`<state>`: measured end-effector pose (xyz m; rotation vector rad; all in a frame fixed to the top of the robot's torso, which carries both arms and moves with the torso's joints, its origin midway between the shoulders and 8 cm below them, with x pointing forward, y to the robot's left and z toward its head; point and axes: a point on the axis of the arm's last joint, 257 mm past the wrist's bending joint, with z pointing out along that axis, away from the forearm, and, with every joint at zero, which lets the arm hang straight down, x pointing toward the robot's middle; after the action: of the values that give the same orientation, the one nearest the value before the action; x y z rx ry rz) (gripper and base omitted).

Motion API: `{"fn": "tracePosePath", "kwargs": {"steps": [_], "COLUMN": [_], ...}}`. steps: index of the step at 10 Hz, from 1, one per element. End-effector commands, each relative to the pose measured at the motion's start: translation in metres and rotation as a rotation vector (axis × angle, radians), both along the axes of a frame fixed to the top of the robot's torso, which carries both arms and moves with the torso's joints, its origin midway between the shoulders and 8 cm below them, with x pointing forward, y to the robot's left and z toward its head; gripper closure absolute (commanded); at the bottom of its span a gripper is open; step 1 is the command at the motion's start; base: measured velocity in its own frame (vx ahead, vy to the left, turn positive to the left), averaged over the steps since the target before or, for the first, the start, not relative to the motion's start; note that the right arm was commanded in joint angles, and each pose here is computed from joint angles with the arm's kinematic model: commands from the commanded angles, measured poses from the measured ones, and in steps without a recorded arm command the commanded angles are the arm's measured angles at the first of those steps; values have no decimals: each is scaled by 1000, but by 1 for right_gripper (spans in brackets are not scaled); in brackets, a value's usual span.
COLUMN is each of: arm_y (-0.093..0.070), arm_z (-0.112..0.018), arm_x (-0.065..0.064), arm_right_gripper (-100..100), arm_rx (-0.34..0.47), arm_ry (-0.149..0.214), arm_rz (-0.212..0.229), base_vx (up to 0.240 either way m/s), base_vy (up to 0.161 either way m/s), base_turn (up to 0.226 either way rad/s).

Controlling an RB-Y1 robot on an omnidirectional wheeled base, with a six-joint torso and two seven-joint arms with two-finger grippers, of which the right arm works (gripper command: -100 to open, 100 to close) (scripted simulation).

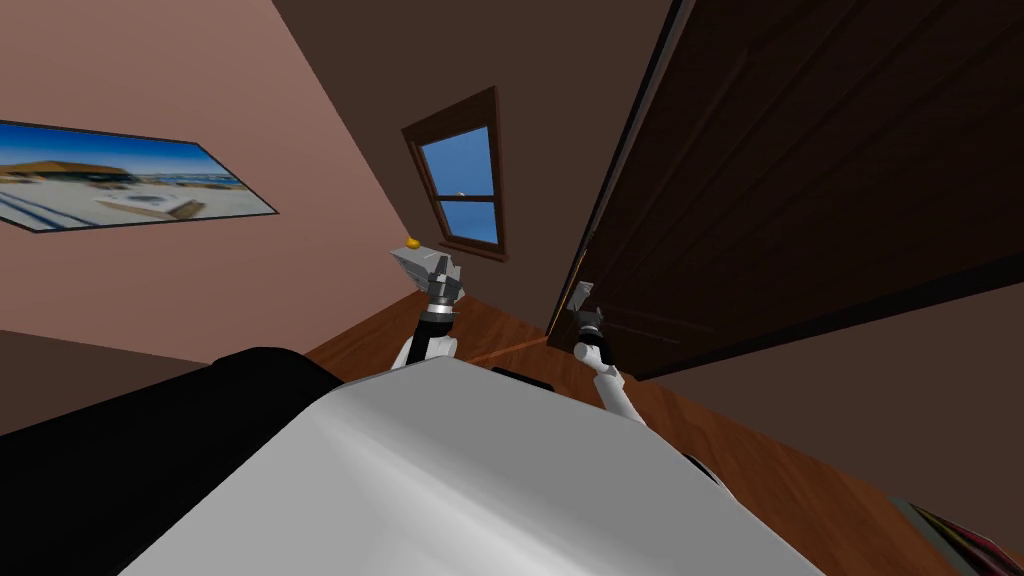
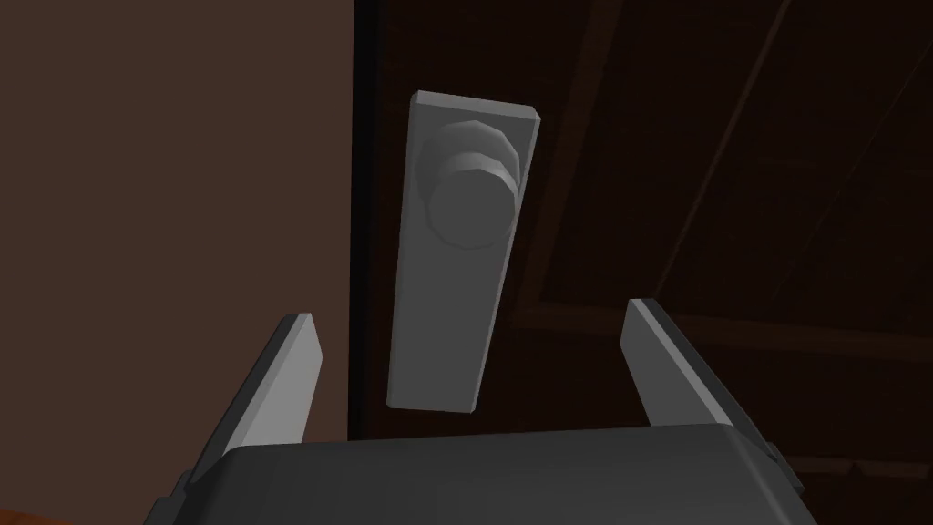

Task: Pull the door open

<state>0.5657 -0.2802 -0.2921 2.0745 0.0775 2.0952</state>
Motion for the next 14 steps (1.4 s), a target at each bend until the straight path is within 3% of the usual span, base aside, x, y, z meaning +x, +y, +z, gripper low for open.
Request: {"fn": "tracePosePath", "kwargs": {"steps": [1,3,4,5,6,7,8,10,12,13,14], "arm_y": [-1,-2,-2,-24,-33,-51,-51,-91,-116,-116,-133], "arm_z": [-2,-3,-3,-6,-6,-7,-7,-7,-6,-6,-4], "arm_x": [-1,-1,-1,-5,-6,-10,-10,-19,-25,-25,-29], "arm_right_gripper": [-100,-100,-100,-100,-100,-100,-100,-100,-100,-100,-100], "arm_rx": [81,147,124,131,131,132,132,132,132,132,131], "arm_ry": [0,0,0,0,0,0,0,-4,-9,-9,-12], "arm_rz": [-8,-16,-13,-38,-46,-66,-66,-107,-134,-134,-151], "base_vx": [-78,-74,-30,92,138,183,149,148,157,98,97], "base_vy": [-50,-39,-16,21,26,67,50,24,11,5,15], "base_turn": [78,55,10,173,158,160,48,156,159,53,129]}}
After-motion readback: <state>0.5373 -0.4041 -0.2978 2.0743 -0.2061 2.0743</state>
